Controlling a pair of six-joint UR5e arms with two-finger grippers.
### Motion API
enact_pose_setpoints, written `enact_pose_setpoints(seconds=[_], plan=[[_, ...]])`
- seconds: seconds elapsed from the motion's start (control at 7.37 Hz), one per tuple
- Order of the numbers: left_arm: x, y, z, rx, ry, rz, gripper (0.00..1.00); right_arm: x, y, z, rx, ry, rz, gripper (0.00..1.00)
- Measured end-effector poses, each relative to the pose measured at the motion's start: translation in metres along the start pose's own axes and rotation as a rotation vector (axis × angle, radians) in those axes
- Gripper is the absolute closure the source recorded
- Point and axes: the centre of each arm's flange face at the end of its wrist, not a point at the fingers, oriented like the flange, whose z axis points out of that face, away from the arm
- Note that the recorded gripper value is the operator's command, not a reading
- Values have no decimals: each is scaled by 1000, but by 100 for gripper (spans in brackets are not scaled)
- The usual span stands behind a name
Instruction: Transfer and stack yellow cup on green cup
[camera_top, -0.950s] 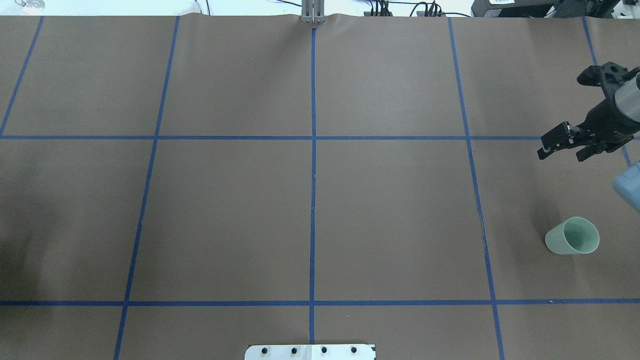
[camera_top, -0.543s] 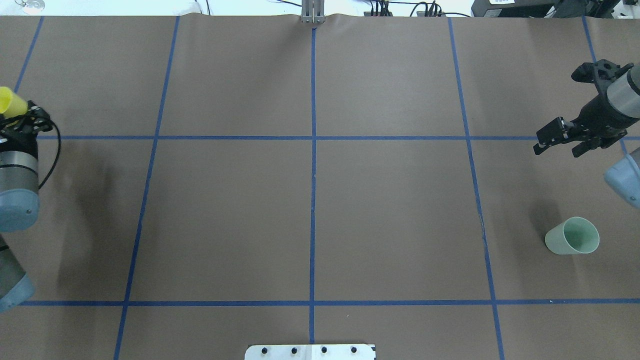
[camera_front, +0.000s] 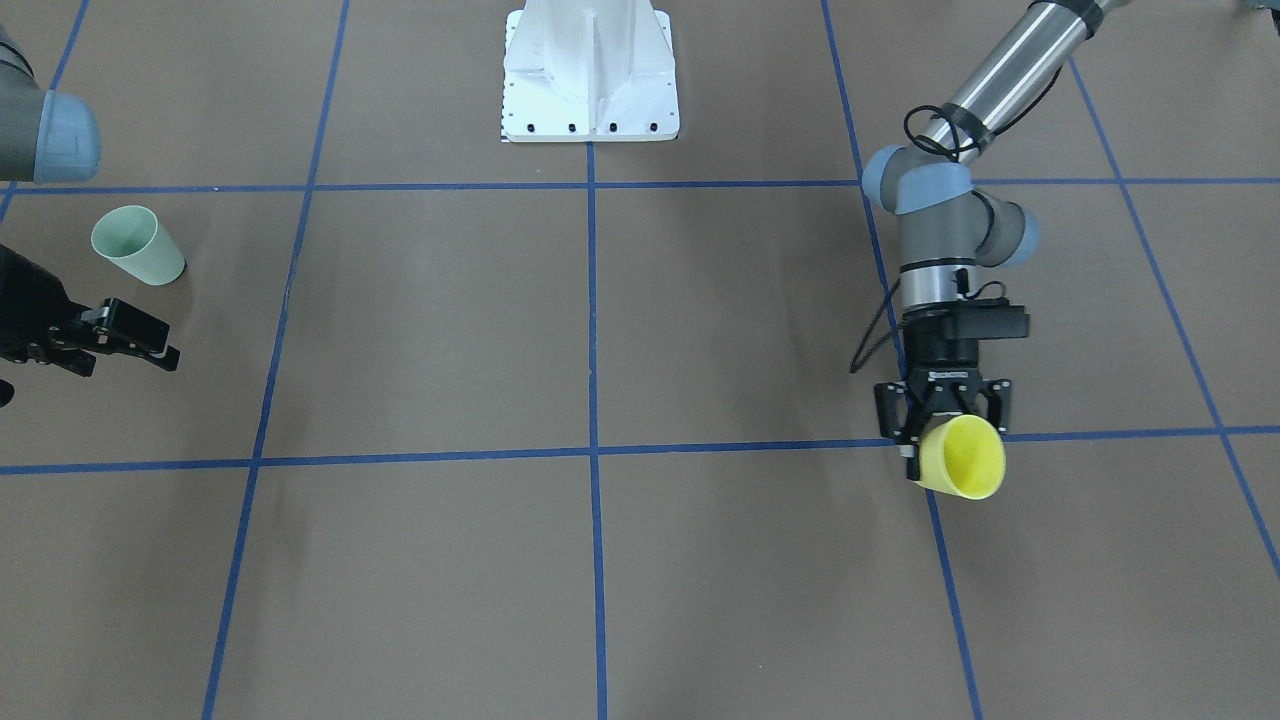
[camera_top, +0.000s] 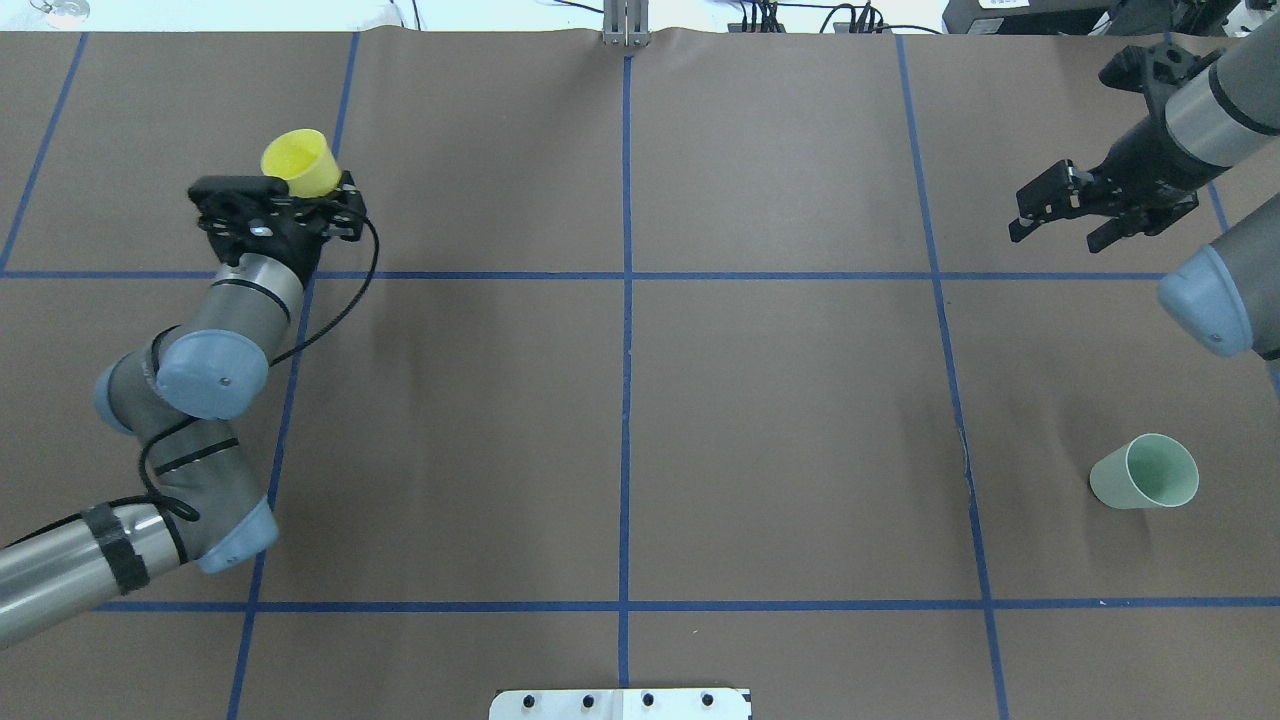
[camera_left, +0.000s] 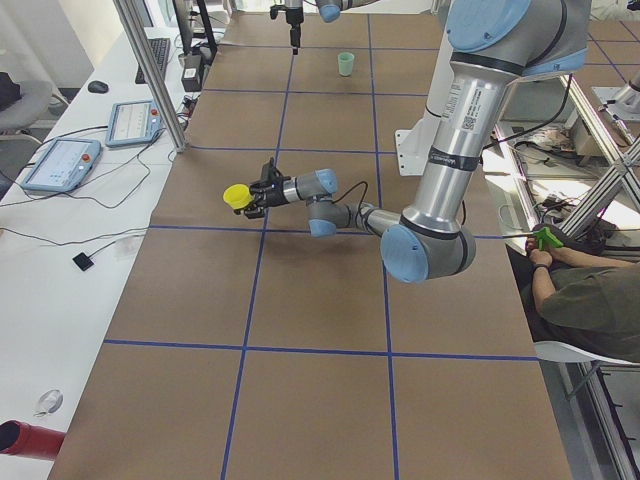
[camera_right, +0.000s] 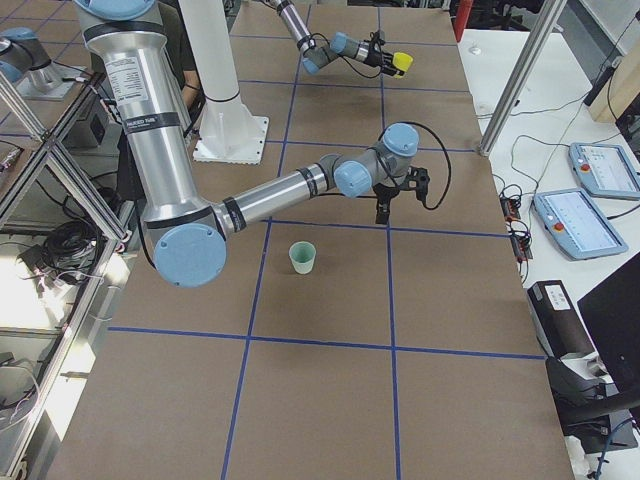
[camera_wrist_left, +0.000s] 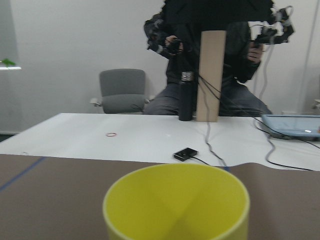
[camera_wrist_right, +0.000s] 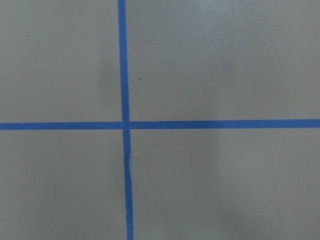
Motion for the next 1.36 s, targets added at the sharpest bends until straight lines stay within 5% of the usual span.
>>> enact_pose_setpoints(seconds=[0.27, 0.54, 0.81, 1.09, 1.36], plan=[[134, -15, -18, -86, 265, 145, 61, -61, -5, -9, 14, -46, 20, 1], [199, -20, -32, -179, 499, 297, 62, -121, 6, 0, -1, -92, -16, 1], [206, -14, -51, -155, 692, 448, 62, -153, 21, 11, -8, -139, -85, 1], [194, -9, -71, -119, 831, 475, 62, -180, 32, 16, -22, -170, -130, 1], [202, -16, -95, -99, 896, 433, 62, -208, 46, 22, -46, -195, -149, 1]])
